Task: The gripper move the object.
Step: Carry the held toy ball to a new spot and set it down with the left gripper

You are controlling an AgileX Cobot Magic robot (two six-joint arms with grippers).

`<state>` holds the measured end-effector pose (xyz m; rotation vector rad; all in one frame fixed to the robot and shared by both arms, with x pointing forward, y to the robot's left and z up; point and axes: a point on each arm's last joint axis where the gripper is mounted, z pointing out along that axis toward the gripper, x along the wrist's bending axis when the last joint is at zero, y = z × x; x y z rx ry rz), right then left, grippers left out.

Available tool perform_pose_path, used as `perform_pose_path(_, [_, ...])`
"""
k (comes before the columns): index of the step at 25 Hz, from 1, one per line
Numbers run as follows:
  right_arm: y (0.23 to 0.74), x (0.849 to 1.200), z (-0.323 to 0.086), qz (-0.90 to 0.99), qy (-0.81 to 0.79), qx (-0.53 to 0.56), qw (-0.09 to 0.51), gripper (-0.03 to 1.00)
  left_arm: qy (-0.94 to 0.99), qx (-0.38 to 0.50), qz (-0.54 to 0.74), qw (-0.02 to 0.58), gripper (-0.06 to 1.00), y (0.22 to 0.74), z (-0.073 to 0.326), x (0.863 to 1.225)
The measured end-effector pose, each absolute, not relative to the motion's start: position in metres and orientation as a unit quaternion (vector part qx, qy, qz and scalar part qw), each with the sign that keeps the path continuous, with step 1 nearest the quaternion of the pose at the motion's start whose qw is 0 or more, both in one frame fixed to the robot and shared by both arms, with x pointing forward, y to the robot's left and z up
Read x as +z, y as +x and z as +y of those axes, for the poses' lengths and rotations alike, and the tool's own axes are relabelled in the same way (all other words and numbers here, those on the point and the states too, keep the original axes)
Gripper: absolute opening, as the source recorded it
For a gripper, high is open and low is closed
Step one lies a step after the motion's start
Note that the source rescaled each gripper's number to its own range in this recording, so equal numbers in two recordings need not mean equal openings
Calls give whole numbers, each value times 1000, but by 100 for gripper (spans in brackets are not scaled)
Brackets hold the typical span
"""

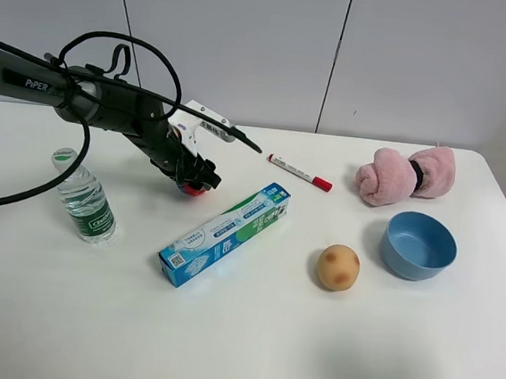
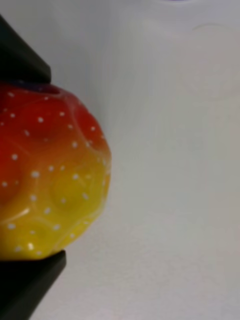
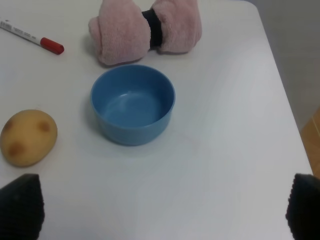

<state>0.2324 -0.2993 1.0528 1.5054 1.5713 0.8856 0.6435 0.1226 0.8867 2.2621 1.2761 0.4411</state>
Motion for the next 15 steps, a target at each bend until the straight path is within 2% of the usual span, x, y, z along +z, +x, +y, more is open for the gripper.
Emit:
perform_pose_path(4, [232, 1053, -299, 617, 591, 348, 386, 100, 833, 160, 468, 249, 1, 642, 123, 891])
perform_pose_path(7, [232, 1053, -299, 617, 591, 348, 386, 100, 832, 163, 463, 257, 1, 639, 123, 912])
perform_pose_path(15, [232, 1053, -299, 617, 591, 348, 386, 100, 839, 200, 395, 316, 1, 604, 100, 1010])
